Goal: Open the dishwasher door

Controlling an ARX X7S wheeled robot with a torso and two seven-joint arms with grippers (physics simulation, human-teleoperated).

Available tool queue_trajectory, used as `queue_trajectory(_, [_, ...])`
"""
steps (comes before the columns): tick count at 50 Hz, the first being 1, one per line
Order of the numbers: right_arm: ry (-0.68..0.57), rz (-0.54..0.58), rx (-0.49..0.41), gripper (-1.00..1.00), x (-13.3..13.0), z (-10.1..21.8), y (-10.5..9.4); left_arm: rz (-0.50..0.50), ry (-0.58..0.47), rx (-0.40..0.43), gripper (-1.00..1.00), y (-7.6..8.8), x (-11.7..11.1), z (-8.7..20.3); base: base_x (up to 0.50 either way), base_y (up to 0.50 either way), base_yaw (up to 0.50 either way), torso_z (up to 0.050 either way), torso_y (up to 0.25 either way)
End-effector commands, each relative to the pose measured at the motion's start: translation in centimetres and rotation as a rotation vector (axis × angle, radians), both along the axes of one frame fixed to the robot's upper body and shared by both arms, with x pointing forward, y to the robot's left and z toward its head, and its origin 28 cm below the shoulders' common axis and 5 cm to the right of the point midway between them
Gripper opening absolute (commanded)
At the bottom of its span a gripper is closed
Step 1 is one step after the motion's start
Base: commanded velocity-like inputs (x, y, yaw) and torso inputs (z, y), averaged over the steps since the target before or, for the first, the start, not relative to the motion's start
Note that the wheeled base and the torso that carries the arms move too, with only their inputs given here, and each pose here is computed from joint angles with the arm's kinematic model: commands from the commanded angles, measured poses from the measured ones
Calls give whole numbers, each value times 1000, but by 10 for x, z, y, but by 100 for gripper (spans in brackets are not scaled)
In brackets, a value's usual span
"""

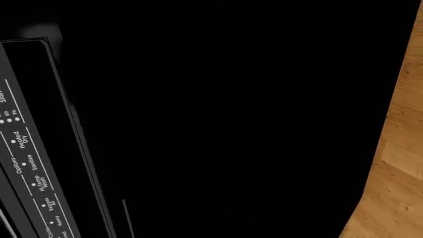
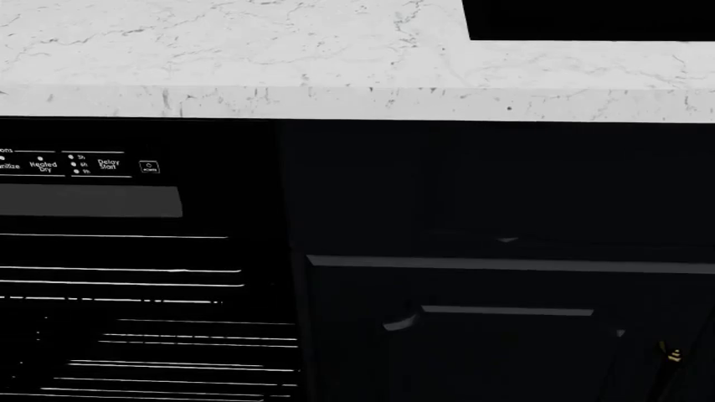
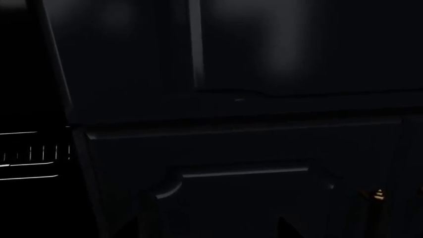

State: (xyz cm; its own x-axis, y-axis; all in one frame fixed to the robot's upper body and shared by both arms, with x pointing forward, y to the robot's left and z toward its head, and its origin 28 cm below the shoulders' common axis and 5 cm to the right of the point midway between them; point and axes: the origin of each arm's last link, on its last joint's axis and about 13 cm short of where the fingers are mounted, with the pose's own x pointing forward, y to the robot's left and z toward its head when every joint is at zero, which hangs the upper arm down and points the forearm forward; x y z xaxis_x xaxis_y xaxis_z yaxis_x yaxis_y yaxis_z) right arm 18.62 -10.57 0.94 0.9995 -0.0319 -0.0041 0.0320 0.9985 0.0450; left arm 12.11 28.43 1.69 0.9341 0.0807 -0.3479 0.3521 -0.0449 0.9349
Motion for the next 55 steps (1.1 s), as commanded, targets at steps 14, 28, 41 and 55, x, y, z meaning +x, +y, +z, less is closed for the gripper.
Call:
queue_trajectory(14, [2, 4, -1, 100, 0, -2, 1, -45, 432, -188, -100, -32, -72, -27, 2, -4, -6, -2, 0])
queue_trajectory(28, [-4, 3, 0, 100, -1, 2, 2, -88, 498, -235, -100, -39, -86, -38, 4, -5, -8, -2, 0])
queue_trajectory(41, [-6, 5, 2, 100, 0, 3, 2, -109, 536, -260, -100, -38, -85, -37, 4, -6, -10, -3, 0])
queue_trajectory(55, [-4, 5, 3, 100, -2, 2, 2, -136, 563, -277, -100, -40, -88, -38, 5, -6, -9, -4, 0])
